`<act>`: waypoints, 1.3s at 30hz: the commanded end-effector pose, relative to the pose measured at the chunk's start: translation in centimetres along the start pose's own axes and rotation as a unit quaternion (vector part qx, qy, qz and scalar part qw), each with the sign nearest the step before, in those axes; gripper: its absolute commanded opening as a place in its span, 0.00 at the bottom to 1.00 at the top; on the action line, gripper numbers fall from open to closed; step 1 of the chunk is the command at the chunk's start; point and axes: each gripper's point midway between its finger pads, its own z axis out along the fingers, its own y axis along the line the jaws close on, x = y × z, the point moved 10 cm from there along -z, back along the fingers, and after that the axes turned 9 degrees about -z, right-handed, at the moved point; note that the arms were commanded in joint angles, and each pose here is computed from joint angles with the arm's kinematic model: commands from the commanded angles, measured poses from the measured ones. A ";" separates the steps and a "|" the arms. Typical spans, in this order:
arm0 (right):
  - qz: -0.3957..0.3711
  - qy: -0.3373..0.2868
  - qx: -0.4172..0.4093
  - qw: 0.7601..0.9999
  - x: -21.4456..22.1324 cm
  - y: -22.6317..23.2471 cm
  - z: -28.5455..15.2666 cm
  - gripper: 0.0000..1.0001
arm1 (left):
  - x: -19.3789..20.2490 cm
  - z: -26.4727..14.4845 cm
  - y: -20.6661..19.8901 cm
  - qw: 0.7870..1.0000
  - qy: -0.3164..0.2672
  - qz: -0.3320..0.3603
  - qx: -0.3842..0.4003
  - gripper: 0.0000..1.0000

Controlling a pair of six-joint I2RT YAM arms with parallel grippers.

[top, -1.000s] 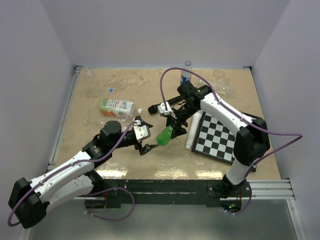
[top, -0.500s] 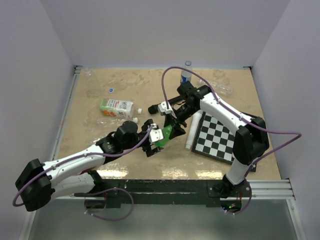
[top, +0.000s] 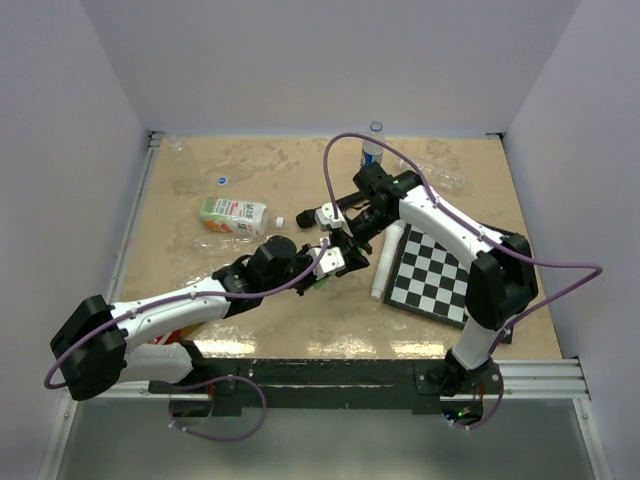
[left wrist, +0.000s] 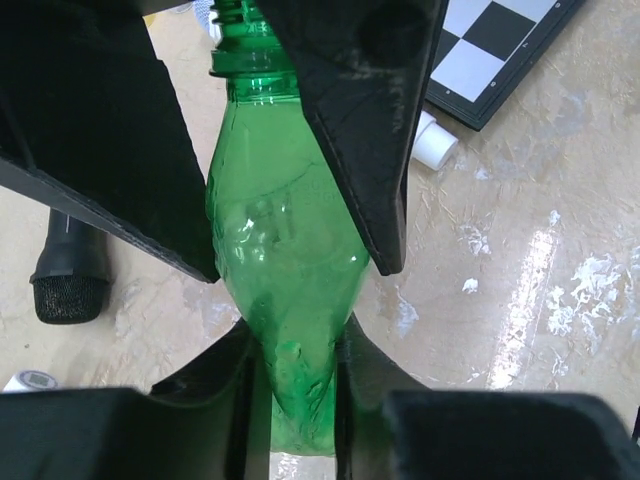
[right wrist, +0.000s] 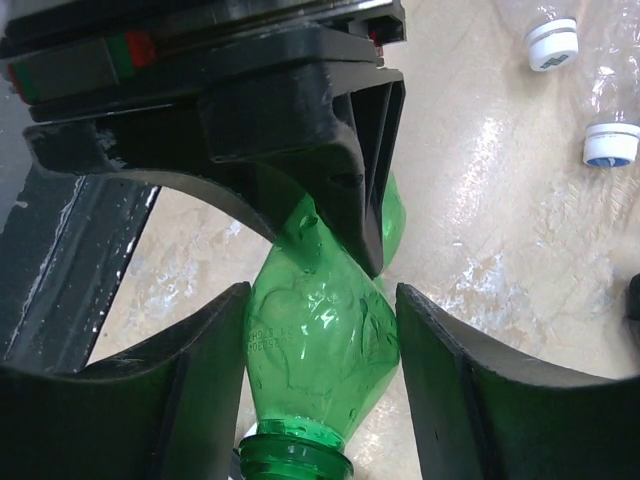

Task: Unscrew the bottle caps
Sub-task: Place the plastic bottle at the center of the board.

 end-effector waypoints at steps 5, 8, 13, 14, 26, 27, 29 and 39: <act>-0.013 -0.041 0.023 0.999 -2.2 0.0 -2.0 0.67 | -0.8 -1.2 -0.9 0.998 -0.044 -0.031 0.020 0.07; -0.014 -0.054 0.055 0.997 -2.6 -0.8 -4.0 0.75 | -0.6 -1.9 -1.2 0.996 -0.063 -0.056 0.021 0.07; -0.018 -0.088 0.066 0.994 -2.6 -0.8 -5.0 0.80 | -0.6 -2.9 -1.8 0.987 -0.113 -0.108 0.031 0.08; -0.020 -0.095 0.062 0.993 -2.5 -0.6 -4.8 0.81 | -0.6 -3.0 -1.8 0.985 -0.124 -0.114 0.030 0.07; -0.018 -0.127 -0.009 0.992 -3.2 0.3 -0.6 0.75 | -0.9 -3.0 -1.8 0.979 -0.143 -0.141 0.026 0.07; -0.018 -0.127 -0.009 0.992 -3.2 0.3 -0.6 0.74 | -1.0 -3.1 -1.7 0.979 -0.145 -0.142 0.025 0.08; -0.016 -0.124 -0.010 0.992 -3.1 0.4 -0.5 0.71 | -0.9 -3.1 -1.6 0.978 -0.146 -0.146 0.019 0.08; -0.009 -0.116 -0.011 0.993 -2.7 0.3 -0.4 0.58 | -1.0 -3.3 -1.3 0.975 -0.158 -0.155 0.005 0.07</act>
